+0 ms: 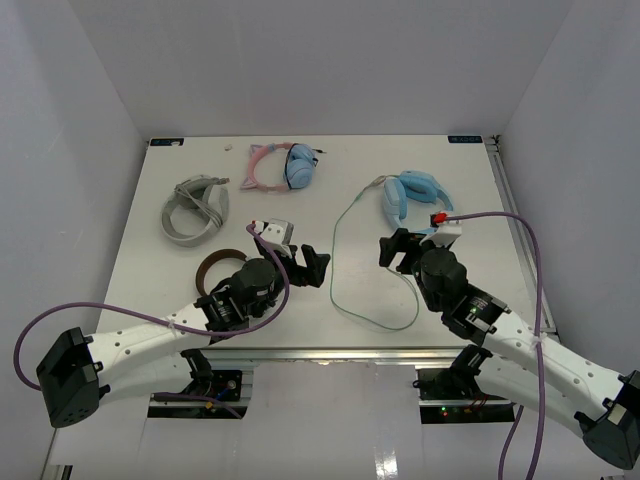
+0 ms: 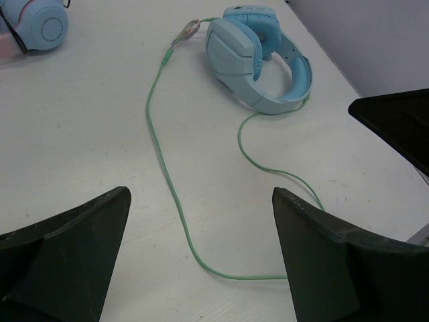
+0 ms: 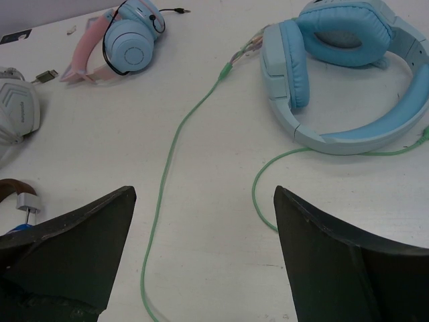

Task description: Wrap the headphones

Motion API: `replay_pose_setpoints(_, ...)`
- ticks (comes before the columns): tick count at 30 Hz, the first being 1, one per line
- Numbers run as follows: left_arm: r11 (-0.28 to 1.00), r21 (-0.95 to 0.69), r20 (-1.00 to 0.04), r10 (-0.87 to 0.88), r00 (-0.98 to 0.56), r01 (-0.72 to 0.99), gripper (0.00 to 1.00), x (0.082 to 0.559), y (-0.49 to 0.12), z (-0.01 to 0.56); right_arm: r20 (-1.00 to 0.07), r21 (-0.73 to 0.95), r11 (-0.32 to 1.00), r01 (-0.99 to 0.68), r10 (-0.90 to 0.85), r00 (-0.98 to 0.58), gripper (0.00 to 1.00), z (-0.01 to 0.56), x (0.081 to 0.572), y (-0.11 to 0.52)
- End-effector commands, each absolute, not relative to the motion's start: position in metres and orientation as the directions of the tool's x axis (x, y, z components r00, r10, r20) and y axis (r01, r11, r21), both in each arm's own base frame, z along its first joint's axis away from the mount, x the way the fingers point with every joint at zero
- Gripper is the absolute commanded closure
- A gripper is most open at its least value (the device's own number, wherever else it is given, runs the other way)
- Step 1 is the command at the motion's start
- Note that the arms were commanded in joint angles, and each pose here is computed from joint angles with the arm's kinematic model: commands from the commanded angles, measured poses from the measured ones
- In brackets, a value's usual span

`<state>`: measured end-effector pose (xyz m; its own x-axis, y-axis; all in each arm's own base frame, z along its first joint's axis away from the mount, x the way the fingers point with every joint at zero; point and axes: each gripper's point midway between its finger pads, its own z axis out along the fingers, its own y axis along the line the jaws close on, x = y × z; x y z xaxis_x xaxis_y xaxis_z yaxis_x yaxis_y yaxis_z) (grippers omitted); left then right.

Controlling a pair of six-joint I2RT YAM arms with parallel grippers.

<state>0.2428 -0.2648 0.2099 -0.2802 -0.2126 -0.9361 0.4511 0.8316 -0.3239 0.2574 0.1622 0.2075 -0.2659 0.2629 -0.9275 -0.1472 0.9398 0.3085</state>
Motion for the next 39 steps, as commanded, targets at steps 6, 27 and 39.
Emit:
replay_pose_setpoints(6, 0.830, -0.333, -0.938, -0.241, -0.250, 0.447, 0.02, 0.247, -0.267, 0.226, -0.940, 0.313, 0.937, -0.157, 0.282, -0.193, 0.10, 0.229, 0.269, 0.167)
replay_pose_setpoints(27, 0.871, -0.306, -0.947, -0.235, -0.221, 0.385, 0.02, 0.255, -0.255, 0.220, -0.653, 0.291, 0.827, 0.481, 0.539, -0.532, 0.16, 0.085, 0.368, 0.008)
replay_pose_setpoints(39, 0.869, -0.305, -0.946, -0.230, -0.226, 0.389, 0.02, 0.255, -0.257, 0.219, -0.645, 0.244, 0.835, 0.492, 0.519, -0.561, 0.35, 0.072, 0.402, 0.004)
